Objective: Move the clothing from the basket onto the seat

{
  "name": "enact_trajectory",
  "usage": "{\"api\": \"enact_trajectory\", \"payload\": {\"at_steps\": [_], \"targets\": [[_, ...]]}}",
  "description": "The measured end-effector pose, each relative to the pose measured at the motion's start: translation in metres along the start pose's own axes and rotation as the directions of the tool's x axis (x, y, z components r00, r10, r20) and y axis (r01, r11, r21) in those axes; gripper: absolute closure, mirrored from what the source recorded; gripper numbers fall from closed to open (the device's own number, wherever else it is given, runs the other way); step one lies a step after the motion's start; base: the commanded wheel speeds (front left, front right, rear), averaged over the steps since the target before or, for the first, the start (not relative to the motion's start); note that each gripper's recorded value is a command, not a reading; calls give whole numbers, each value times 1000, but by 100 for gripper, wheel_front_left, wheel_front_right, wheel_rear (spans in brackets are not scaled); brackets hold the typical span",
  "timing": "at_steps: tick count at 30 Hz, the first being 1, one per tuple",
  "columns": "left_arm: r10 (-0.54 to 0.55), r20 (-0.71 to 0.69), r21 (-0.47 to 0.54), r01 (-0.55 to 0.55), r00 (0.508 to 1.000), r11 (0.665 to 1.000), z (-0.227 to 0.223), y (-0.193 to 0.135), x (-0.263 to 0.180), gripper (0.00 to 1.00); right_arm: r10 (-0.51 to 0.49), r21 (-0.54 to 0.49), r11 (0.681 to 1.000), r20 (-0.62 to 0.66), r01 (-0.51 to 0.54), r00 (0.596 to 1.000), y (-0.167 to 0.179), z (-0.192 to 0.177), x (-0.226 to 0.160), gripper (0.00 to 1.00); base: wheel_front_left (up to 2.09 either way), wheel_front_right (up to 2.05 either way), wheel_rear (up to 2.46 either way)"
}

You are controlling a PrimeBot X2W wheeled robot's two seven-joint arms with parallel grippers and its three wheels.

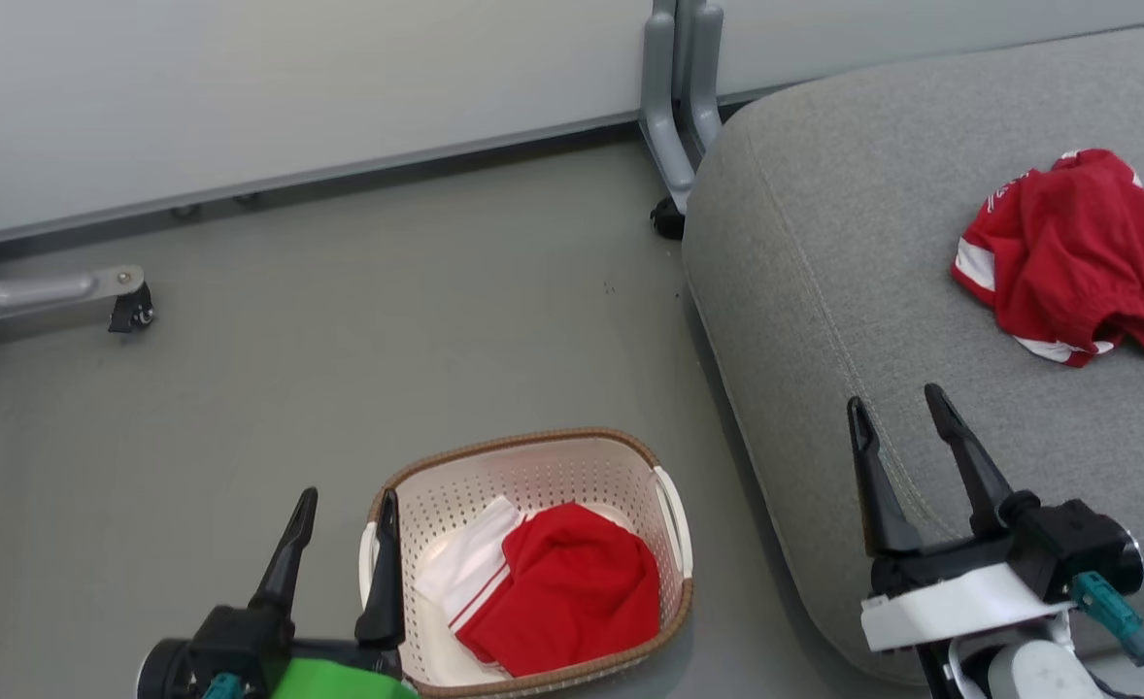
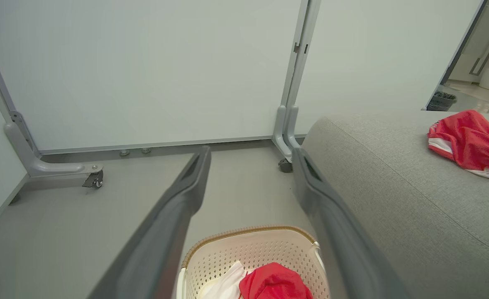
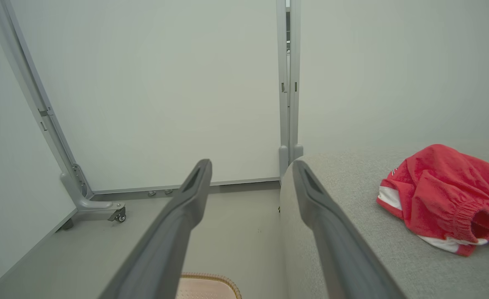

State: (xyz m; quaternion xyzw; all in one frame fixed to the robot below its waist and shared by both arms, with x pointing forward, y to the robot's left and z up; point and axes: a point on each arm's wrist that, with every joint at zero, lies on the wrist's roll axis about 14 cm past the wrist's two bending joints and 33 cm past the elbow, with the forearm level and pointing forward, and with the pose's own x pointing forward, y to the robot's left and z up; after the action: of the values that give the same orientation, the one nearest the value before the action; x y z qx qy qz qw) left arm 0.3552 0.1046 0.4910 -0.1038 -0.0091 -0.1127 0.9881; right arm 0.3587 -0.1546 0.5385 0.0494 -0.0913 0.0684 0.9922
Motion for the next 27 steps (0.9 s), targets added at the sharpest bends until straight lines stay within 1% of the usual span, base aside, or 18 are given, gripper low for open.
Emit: {"api": "enact_trajectory", "payload": {"at_steps": [6, 8, 10, 13, 15, 16, 18, 20, 24, 27], "targets": [[-134, -76, 23, 137, 988, 990, -29, -23, 43, 0, -5, -5, 1000, 29, 6, 1000, -9, 1, 37, 0, 0, 0, 0], [-192, -135, 50, 200, 972, 979, -50, -33, 56, 0, -13, -9, 1000, 37, 14, 999, -15, -1, 51, 0, 0, 0, 0], [-231, -199, 56, 246, 952, 968, -72, -40, 65, 0, -26, -14, 1000, 42, 26, 999, -22, -4, 62, 0, 0, 0, 0], [-294, -318, 93, 338, 901, 936, -112, -45, 73, 0, -43, -19, 999, 42, 44, 998, -32, -12, 77, 0, 0, 0, 0], [-321, -383, 89, 381, 866, 920, -137, -47, 80, 0, -52, -25, 998, 37, 52, 998, -37, -19, 86, 0, 0, 0, 0], [-337, -400, 72, 395, 853, 916, -146, -50, 84, 0, -54, -28, 998, 35, 55, 998, -39, -23, 90, 0, 0, 0, 0], [-349, -424, 24, 395, 836, 918, -161, -53, 94, 0, -57, -32, 998, 35, 59, 998, -43, -28, 99, 0, 0, 0, 0], [-364, -468, 19, 421, 805, 907, -180, -51, 99, 0, -74, -21, 997, 39, 75, 997, -50, -33, 105, 0, 0, 0, 0], [-373, -586, 23, 475, 719, 880, -228, -40, 103, 0, -112, -40, 993, 57, 114, 992, -69, -39, 118, 0, 0, 0, 0], [-370, -656, 18, 504, 658, 864, -261, -35, 105, 0, -148, -49, 988, 40, 150, 988, -85, -53, 119, 0, 0, 0, 0]]}}
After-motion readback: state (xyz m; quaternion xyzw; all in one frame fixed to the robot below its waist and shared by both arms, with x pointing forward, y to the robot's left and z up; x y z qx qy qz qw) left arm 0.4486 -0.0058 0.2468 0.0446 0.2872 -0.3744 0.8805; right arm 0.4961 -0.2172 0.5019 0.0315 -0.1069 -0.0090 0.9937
